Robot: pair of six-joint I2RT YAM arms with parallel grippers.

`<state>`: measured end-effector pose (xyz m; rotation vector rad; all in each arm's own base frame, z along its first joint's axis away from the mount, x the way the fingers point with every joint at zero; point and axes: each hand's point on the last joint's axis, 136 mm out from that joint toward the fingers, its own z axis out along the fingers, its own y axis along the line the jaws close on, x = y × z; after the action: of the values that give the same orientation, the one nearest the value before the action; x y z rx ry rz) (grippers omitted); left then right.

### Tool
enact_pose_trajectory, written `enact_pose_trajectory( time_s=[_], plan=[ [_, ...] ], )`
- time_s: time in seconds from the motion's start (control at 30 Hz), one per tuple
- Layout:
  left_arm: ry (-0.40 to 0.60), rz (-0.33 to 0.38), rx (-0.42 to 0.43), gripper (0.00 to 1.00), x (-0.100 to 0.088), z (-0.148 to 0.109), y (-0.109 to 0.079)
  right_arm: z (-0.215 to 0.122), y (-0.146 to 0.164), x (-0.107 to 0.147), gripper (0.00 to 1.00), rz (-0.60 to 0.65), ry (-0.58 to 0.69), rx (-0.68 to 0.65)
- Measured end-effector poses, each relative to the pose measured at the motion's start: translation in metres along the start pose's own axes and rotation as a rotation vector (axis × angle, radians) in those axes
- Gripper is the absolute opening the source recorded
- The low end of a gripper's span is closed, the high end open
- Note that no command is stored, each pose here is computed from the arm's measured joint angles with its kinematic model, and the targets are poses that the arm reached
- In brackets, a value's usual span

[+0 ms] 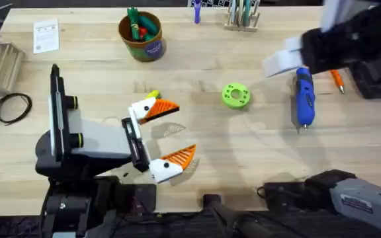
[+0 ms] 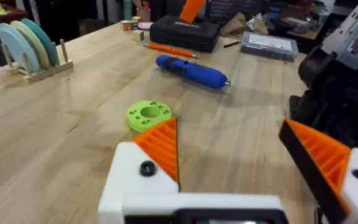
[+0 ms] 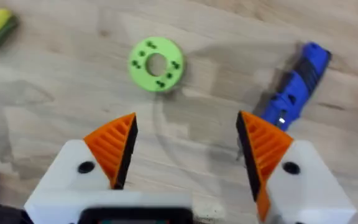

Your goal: Pick up the gripper from the table and insert it into the empty holder that is missing its gripper. Then pick up a screw, insert it into the mounting hole, and use the screwdriver to tighten it. Finally, clean up the table by picking up the vegetable and placing it into the bucket.

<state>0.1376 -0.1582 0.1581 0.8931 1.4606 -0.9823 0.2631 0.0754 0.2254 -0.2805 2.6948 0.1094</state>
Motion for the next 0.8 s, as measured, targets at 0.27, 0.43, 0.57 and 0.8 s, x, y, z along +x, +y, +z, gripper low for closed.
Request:
enact_pose_trajectory(
  time_s=[0.27,0.43,0.57,0.8],
  plan=[
    [0.0,0.0,0.0,0.985,0.0,0.0,0.0,-0.002,-0.042,-0.001,0.931,0.144,-0.022,0.064],
    [0.0,0.0,0.0,0.985,0.0,0.0,0.0,0.01,-0.051,0.002,0.931,0.194,-0.032,0.077],
    [0.0,0.0,0.0,0.985,0.0,0.0,0.0,0.028,-0.058,0.013,0.931,0.227,-0.005,0.087],
    [0.0,0.0,0.0,0.787,0.0,0.0,0.0,0.033,-0.067,0.023,0.931,0.281,0.018,0.102]
  ],
)
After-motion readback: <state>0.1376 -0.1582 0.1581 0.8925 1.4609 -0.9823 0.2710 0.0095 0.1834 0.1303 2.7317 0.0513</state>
